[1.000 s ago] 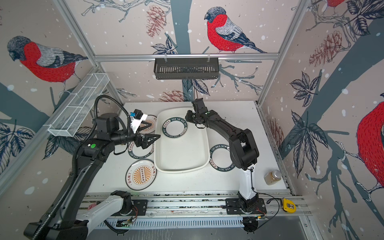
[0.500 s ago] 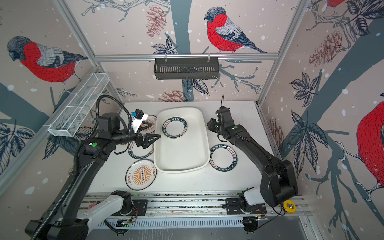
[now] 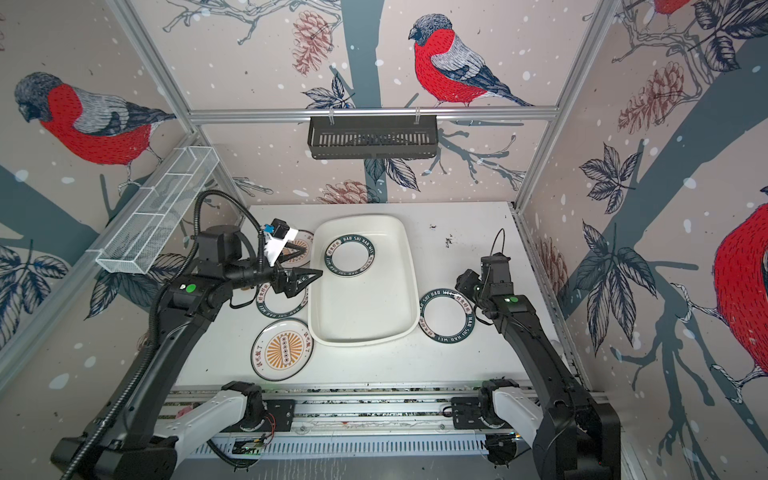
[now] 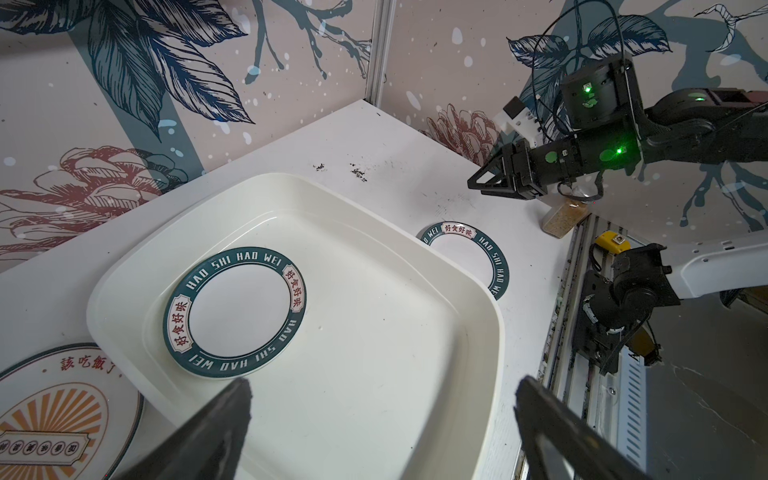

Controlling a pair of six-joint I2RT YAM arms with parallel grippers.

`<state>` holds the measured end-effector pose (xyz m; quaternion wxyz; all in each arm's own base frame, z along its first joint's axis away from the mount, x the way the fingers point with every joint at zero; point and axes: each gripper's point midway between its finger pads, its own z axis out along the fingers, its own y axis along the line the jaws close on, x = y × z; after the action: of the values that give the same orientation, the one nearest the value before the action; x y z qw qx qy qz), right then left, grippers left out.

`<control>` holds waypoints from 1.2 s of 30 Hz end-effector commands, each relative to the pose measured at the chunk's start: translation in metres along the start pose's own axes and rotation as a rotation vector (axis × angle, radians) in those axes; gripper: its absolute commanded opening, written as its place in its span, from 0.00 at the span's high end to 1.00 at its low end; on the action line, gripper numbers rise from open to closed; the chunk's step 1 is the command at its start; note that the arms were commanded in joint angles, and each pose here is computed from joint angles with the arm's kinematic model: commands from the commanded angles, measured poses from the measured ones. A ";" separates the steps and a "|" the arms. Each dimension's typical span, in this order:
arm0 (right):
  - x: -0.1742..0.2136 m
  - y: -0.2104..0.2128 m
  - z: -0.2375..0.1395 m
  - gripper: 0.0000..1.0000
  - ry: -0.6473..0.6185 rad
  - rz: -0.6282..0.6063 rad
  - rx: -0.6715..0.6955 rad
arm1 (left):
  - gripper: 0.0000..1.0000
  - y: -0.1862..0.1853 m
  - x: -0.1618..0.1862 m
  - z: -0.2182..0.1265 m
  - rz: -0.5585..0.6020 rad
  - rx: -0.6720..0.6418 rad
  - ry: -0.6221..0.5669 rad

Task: Place the plates into the plastic bin on the countertop
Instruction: 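Open the right gripper and withdraw it toward the remaining green plate, then grip the rim of the green HAO SHI HAO WEI plate with the right gripper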

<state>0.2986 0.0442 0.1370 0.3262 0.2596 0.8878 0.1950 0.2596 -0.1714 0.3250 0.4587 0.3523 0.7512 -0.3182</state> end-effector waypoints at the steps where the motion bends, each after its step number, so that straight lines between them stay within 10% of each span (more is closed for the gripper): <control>1: 0.011 -0.021 -0.005 0.42 0.027 0.059 0.034 | 0.02 -0.003 0.001 0.000 0.013 0.015 0.006; 36: 0.101 -0.089 0.013 0.45 0.193 0.250 -0.006 | 0.02 -0.004 -0.001 0.002 -0.009 0.038 -0.008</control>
<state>0.2064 0.0329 0.0308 0.2041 0.3483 0.8815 0.2448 0.2604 -0.1728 0.3234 0.4532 0.3499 0.7526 -0.3252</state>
